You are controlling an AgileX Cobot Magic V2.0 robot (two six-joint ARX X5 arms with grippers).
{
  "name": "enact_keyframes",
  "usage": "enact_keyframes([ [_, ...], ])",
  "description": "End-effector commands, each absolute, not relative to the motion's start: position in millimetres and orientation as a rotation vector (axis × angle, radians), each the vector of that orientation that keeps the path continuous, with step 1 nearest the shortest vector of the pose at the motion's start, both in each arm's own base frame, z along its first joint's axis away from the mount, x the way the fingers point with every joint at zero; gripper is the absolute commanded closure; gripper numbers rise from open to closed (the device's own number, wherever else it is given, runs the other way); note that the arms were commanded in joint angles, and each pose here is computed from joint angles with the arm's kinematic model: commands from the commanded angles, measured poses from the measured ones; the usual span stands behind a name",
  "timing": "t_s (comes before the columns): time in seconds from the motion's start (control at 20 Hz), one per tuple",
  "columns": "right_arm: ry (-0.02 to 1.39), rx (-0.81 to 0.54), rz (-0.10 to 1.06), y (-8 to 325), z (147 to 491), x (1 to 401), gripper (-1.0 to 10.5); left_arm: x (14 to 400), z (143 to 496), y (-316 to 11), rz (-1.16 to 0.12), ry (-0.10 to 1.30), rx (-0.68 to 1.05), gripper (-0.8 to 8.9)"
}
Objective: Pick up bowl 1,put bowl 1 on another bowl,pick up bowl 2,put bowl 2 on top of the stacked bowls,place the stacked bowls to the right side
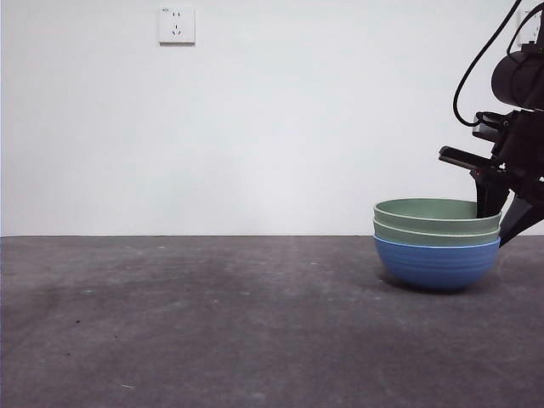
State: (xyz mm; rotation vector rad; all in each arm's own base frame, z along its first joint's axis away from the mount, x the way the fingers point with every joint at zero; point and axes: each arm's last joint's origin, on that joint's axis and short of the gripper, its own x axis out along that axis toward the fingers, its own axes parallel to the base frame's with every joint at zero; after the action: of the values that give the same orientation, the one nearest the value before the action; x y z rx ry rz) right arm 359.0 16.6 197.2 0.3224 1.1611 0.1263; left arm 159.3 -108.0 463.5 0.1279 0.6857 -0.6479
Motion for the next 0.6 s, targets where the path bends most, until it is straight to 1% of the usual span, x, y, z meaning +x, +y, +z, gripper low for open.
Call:
enact_keyframes([
  [0.05, 1.181, 0.305, 0.135, 16.2, 188.1, 361.2, 9.5, 158.2, 462.9, -108.2, -0.654, 0.694, 0.134, 5.30],
  [0.1, 1.185, 0.306, 0.132, 14.4, 187.9, 360.8, 9.0, 158.2, 462.9, -108.2, -0.654, 0.694, 0.134, 5.30],
  [0.2, 1.201, 0.306, 0.129, 14.0, 187.3, 359.4, 7.4, 158.2, 462.9, -108.2, -0.654, 0.694, 0.134, 5.30],
  [0.25, 1.203, 0.306, 0.129, 14.0, 187.2, 359.2, 7.0, 158.2, 462.9, -108.2, -0.654, 0.694, 0.134, 5.30],
  [0.5, 1.199, 0.305, 0.141, 14.3, 188.6, 358.9, 6.9, 158.2, 462.9, -108.2, -0.653, 0.694, 0.134, 5.30],
  [0.6, 1.183, 0.302, 0.143, 14.3, 195.7, 356.5, 6.9, 158.2, 462.9, -108.2, -0.653, 0.694, 0.135, 5.30],
])
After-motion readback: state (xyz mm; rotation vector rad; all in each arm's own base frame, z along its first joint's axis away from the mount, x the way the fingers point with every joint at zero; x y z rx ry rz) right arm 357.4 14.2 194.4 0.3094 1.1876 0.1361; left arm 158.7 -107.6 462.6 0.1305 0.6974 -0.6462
